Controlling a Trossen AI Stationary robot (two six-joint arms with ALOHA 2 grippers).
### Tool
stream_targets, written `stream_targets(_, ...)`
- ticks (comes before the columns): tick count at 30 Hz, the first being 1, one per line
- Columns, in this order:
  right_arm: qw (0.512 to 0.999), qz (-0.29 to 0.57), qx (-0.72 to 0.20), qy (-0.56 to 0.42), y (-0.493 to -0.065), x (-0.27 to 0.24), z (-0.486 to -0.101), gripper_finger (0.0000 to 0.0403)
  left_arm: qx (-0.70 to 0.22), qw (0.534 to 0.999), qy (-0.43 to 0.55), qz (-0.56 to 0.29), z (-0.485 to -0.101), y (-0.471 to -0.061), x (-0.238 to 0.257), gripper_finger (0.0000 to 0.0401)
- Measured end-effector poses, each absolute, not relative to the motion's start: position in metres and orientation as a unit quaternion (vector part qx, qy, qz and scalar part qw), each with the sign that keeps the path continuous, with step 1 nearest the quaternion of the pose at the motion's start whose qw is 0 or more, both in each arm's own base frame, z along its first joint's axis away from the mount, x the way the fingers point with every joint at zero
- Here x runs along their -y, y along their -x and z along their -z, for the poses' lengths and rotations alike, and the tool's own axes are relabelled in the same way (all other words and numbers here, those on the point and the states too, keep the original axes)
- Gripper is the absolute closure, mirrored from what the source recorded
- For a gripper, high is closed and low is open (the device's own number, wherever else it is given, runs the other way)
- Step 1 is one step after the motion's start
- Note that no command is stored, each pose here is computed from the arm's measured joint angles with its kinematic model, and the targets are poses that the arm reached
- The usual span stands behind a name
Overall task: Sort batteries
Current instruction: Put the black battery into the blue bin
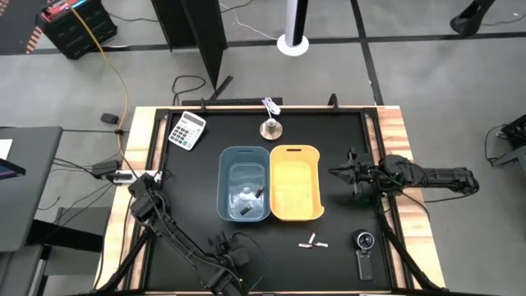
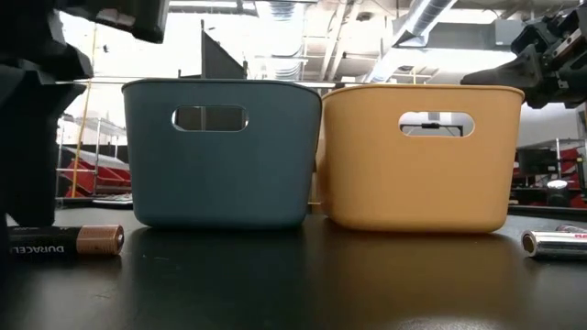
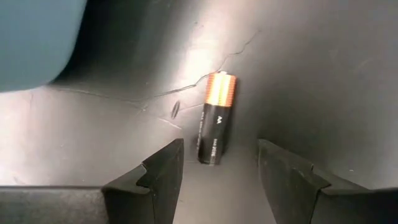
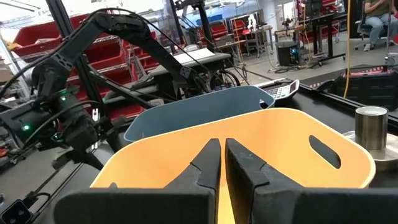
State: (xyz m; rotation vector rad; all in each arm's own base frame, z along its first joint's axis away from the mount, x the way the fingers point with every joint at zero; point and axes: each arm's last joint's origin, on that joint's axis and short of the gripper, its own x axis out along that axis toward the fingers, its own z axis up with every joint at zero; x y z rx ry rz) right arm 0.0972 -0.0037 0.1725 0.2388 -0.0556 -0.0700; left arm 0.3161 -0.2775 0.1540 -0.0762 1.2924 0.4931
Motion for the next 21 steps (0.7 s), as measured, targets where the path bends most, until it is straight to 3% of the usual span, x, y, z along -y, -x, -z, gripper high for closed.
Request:
stream_targets(15, 0.992, 0.035, 0.029, -0.119, -0.097, 0.004, -0.173, 0.0360, -0.592, 0.777, 0.034, -0.210, -0.143, -0.321, 0.271, 0.0212)
stream_targets(21, 0.992, 0.035, 0.029, -0.119, -0.097, 0.004, -0.173, 0.0360, -0.597, 0.772, 0.042, -0.213, -0.137, -0.321, 0.268, 0.0257)
